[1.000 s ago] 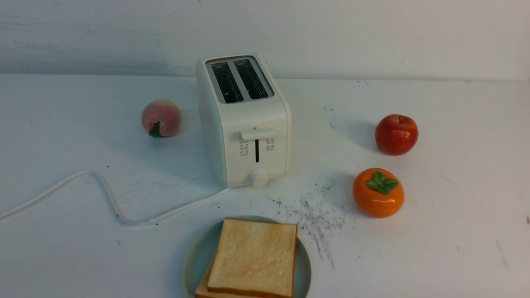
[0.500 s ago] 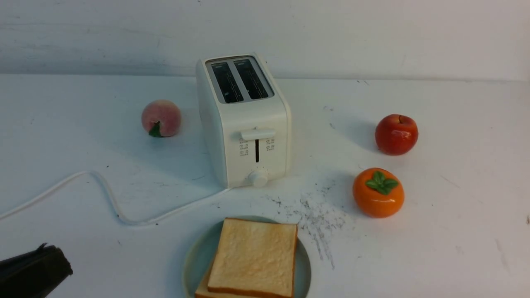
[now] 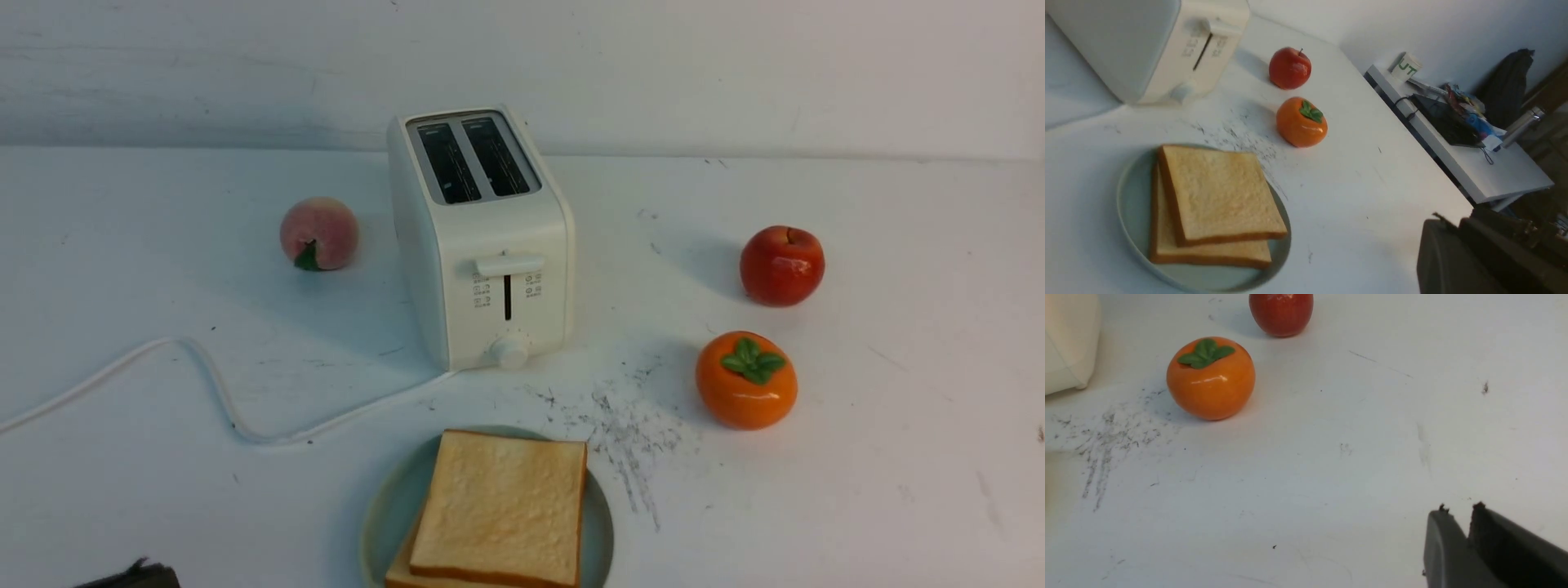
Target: Take toasted bread from bread machine on white table place on plate.
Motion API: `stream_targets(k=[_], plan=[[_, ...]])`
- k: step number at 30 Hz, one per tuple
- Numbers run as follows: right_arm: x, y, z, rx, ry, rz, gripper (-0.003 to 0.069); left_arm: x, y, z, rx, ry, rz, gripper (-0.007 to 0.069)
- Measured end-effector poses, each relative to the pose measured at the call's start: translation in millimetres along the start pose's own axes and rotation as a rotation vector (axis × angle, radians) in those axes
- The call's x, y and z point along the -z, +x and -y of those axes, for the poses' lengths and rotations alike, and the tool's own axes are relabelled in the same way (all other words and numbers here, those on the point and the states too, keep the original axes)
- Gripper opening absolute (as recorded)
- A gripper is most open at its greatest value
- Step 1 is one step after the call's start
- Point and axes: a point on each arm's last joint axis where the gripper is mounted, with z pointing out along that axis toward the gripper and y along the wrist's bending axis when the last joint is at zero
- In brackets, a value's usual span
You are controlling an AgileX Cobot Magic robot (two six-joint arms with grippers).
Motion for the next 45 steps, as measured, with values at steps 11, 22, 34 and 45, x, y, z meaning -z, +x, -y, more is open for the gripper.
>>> stream_targets(k=[11, 22, 34, 45], plan=[[0.0, 0.0, 0.0, 0.000, 0.000, 0.000, 0.0106, -9.8, 29.5, -36.1, -0.092, -0.190, -0.020, 0.0038], [0.0, 0.0, 0.0, 0.000, 0.000, 0.000, 0.0116, 2.6, 14.4, -57.7, -0.239, -0.565, 0.198, 0.0041], [0.0, 0.0, 0.0, 0.000, 0.000, 0.000, 0.0134, 8.2, 60.2, -96.5, -0.189, -0.718, 0.208, 0.0056], [0.0, 0.0, 0.0, 0.000, 0.000, 0.000, 0.0139, 5.4, 60.6, -93.8, -0.209, -0.645, 0.193, 0.0064]])
